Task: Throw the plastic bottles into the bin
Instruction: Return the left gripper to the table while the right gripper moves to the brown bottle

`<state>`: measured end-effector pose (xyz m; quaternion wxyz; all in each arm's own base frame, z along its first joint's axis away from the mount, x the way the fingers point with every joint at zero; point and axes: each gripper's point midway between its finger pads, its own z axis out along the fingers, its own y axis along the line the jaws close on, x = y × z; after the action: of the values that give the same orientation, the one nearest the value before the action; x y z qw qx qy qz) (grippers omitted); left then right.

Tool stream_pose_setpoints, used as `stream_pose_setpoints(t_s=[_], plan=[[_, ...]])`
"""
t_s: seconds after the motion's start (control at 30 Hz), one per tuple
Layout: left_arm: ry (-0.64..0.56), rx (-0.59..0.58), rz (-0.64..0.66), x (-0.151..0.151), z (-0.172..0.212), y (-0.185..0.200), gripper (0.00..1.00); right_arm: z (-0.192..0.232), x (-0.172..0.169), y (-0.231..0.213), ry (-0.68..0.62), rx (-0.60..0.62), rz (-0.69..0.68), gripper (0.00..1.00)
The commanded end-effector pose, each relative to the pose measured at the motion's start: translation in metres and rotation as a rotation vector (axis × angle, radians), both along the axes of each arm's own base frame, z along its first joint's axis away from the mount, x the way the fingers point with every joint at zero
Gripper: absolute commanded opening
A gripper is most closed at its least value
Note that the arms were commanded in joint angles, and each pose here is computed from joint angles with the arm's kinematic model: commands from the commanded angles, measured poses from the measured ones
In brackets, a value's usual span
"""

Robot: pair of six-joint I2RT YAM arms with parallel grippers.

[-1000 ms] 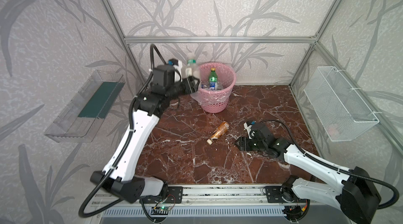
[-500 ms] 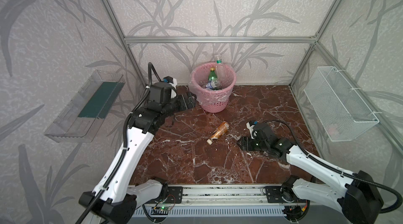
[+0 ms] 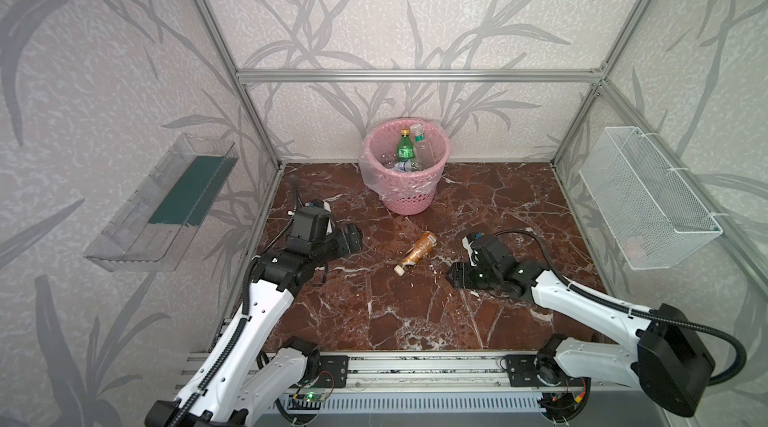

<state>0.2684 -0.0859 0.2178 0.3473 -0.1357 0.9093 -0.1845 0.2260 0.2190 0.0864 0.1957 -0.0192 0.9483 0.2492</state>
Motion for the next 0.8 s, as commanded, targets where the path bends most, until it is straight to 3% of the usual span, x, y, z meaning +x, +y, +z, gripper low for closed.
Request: stream_pose_setpoints(t_s=[0.0,0.77], plan=[[-0.01,-0.002,0.037,-0.001,-0.003,0.007,0.96,0.014,0.014,0.01,-0.017,0.031,-0.053,0.74],[0.043,0.001,0.067,-0.019,-0.041,0.016,0.97,0.016,0.057,0.058,0.004,0.03,-0.182,0.78]])
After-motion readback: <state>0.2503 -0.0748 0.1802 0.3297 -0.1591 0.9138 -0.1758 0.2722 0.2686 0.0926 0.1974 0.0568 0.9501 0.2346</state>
